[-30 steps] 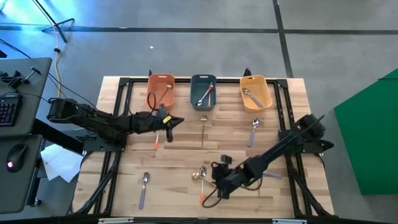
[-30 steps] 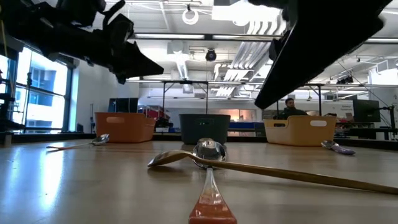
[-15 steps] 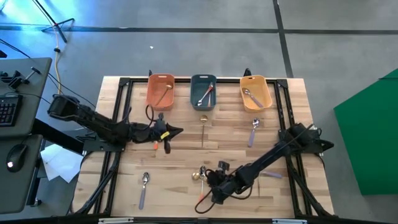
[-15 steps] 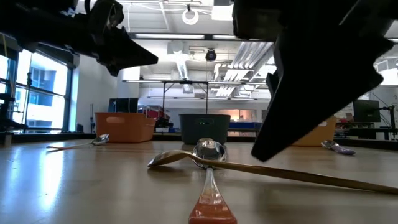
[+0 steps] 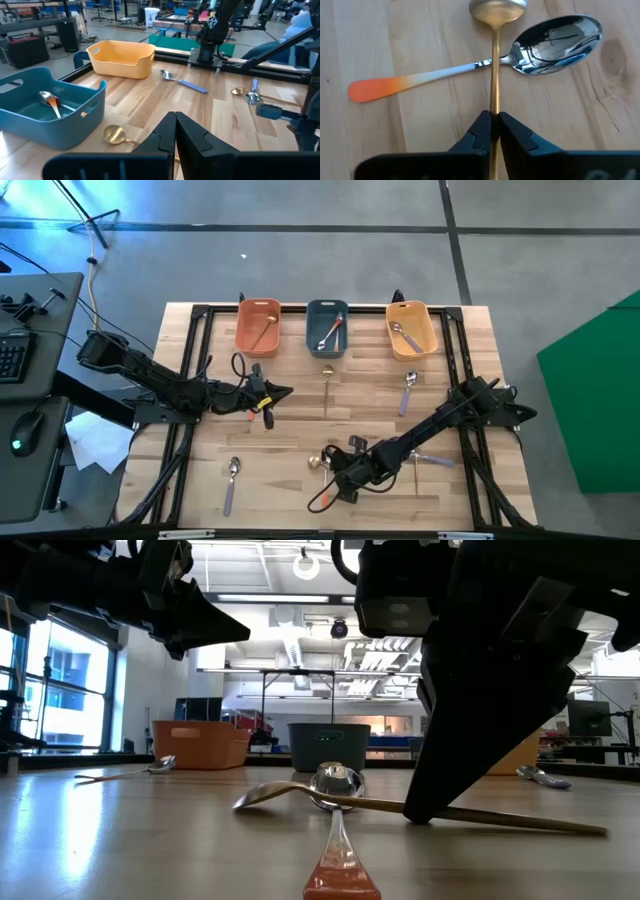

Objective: Sort silverware by color (type)
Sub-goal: Put the gold spoon into the orange bin

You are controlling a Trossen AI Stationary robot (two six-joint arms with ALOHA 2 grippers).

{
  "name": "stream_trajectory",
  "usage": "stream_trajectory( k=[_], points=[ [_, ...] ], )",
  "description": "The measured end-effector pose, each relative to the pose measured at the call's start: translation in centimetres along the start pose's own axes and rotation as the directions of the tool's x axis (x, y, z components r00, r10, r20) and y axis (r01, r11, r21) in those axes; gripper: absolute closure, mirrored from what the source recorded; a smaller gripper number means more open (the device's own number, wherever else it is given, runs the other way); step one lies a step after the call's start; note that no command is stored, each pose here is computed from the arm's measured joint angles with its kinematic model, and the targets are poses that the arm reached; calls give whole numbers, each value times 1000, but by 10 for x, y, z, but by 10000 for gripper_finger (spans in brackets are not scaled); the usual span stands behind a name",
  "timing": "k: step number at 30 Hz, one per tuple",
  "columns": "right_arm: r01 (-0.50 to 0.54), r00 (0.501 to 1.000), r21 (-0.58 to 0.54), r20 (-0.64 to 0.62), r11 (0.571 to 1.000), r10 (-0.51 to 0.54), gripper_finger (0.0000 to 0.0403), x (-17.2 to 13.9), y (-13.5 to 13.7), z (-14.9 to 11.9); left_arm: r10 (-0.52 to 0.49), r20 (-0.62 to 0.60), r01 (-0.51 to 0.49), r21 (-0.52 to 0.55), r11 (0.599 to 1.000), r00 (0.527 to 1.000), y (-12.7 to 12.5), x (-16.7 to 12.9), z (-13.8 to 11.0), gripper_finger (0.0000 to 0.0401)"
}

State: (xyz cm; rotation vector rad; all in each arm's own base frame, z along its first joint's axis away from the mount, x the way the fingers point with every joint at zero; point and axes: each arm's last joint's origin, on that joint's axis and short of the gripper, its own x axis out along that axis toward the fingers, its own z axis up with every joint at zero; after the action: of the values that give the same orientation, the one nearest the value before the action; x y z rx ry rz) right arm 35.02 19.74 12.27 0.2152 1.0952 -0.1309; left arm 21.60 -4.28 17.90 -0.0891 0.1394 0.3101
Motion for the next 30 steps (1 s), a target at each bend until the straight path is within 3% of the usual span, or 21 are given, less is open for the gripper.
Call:
stream_trajectory(
  k=[6,9,14,17,22,25,30],
  points=[
    [-32,999,-85,-4,996,31,396,-3,-3,9,12,13,-13,24,1000,1000,0,0,1,400],
    [-21,1000,-146,19,989,24,398,-11,-5,16,84,46,-85,19,996,995,2,0,4,400],
    [-80,987,-190,123,978,105,399,-51,-5,39,132,100,-138,55,989,986,7,2,10,400],
    [-20,986,-237,156,971,59,399,-76,-13,42,114,119,-124,86,989,986,9,3,13,400],
    [103,959,-211,281,972,-41,400,-111,-42,43,29,122,-42,105,994,992,16,8,16,400],
    [48,914,-218,402,975,45,400,-108,-62,38,-51,129,40,88,995,990,19,11,18,400],
    [3,755,-269,632,963,174,400,-95,-96,29,-127,148,125,23,992,981,23,14,20,399]
  ],
)
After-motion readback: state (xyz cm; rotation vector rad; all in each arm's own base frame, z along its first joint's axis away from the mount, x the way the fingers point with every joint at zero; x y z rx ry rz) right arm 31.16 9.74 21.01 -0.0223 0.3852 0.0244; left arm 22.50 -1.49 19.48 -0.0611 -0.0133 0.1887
